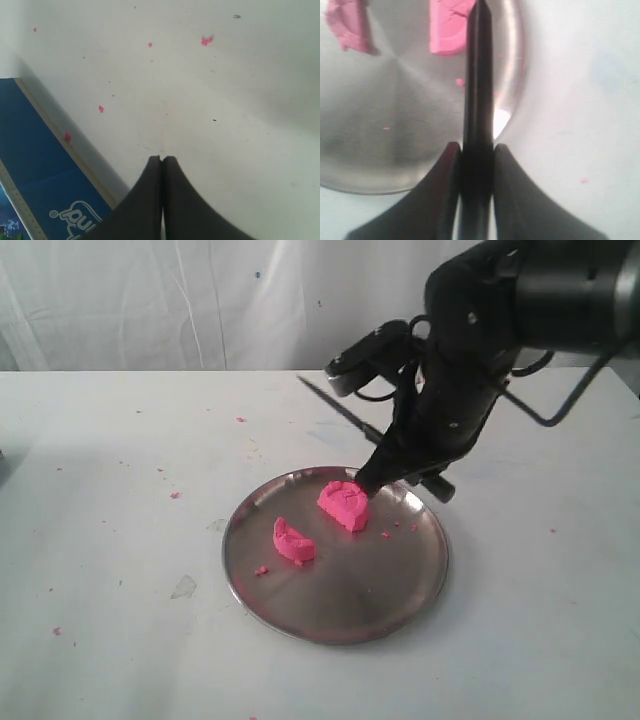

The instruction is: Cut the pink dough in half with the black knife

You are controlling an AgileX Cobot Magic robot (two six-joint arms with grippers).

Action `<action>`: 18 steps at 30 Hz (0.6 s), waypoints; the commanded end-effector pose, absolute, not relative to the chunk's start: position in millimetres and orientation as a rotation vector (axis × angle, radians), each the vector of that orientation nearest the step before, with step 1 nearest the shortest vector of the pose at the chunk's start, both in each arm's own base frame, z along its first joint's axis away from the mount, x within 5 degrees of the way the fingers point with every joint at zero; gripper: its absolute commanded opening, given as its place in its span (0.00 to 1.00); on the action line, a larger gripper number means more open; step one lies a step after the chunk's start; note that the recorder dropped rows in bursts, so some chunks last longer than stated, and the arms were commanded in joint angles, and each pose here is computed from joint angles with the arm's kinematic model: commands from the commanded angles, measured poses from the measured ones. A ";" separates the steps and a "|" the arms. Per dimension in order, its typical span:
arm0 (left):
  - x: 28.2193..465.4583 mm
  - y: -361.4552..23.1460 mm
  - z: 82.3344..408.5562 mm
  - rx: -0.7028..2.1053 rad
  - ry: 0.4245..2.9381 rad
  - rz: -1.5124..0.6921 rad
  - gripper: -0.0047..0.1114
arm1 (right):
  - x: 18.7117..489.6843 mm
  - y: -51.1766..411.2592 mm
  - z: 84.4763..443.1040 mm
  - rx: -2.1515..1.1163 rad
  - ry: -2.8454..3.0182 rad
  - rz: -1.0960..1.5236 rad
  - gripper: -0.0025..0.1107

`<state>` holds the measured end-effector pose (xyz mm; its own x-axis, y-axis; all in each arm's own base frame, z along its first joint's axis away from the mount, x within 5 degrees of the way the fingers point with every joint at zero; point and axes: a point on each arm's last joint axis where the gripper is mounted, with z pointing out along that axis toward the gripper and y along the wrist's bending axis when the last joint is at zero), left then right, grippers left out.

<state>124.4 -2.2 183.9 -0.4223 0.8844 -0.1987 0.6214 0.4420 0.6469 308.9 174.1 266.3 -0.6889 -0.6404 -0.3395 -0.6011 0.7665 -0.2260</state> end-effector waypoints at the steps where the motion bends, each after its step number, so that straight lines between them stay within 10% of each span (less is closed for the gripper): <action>1: 122.9 -1.5 183.0 1.261 2.177 0.672 0.04 | 317.3 144.9 264.0 -0.757 2.536 -0.165 0.02; 18: 121.6 -2.7 181.6 1.215 2.214 0.626 0.04 | 319.9 144.3 179.5 -0.770 2.755 -0.121 0.02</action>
